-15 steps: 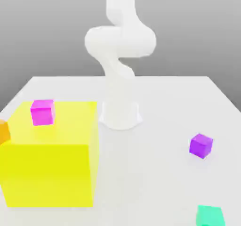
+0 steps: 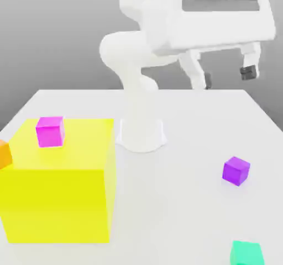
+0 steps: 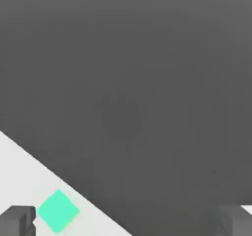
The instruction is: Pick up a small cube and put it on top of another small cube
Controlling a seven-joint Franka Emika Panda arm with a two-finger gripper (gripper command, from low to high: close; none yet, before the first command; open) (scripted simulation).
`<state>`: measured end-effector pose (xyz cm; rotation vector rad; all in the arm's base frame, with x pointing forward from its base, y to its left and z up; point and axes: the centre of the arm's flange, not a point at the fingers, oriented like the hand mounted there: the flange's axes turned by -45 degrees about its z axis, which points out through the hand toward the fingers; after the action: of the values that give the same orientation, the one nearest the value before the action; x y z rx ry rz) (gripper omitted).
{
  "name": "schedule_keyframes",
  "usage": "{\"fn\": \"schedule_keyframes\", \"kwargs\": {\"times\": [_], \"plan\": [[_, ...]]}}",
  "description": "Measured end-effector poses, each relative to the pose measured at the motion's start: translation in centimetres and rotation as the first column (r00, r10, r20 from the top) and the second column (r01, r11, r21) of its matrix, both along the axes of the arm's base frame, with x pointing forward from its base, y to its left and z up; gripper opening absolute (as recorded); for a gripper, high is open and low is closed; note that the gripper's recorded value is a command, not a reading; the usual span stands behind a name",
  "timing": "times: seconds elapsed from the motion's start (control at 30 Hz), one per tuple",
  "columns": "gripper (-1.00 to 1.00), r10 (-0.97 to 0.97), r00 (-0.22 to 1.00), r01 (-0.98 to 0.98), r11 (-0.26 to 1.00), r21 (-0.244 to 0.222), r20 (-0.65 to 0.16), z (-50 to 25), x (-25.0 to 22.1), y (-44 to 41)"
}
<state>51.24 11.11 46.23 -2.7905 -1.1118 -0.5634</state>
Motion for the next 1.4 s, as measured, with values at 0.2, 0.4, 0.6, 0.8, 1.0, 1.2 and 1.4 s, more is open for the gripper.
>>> {"fn": "schedule_keyframes", "kwargs": {"times": [0.2, 0.4, 0.6, 0.8, 1.0, 1.2, 1.4], "plan": [[0.00, 0.252, 0.962, -0.261, 0.961, -0.089, -0.106, -10.1, 1.0, 5.4], [0.00, 0.451, 0.864, -0.490, 0.855, -0.168, -0.222, -20.2, 0.5, 8.4], [0.00, 0.566, 0.767, -0.633, 0.745, -0.212, -0.302, -29.5, -0.7, 10.1], [-1.00, 0.568, 0.764, -0.636, 0.742, -0.211, -0.306, -32.2, -0.8, 10.1], [-1.00, 0.569, 0.763, -0.637, 0.741, -0.212, -0.306, -28.7, -0.8, 10.1], [-1.00, 0.462, 0.838, -0.529, 0.818, -0.227, -0.290, -18.5, 3.2, -1.2], [-1.00, 0.258, 0.923, -0.328, 0.915, -0.235, -0.285, -9.9, 2.4, -19.1]]}}
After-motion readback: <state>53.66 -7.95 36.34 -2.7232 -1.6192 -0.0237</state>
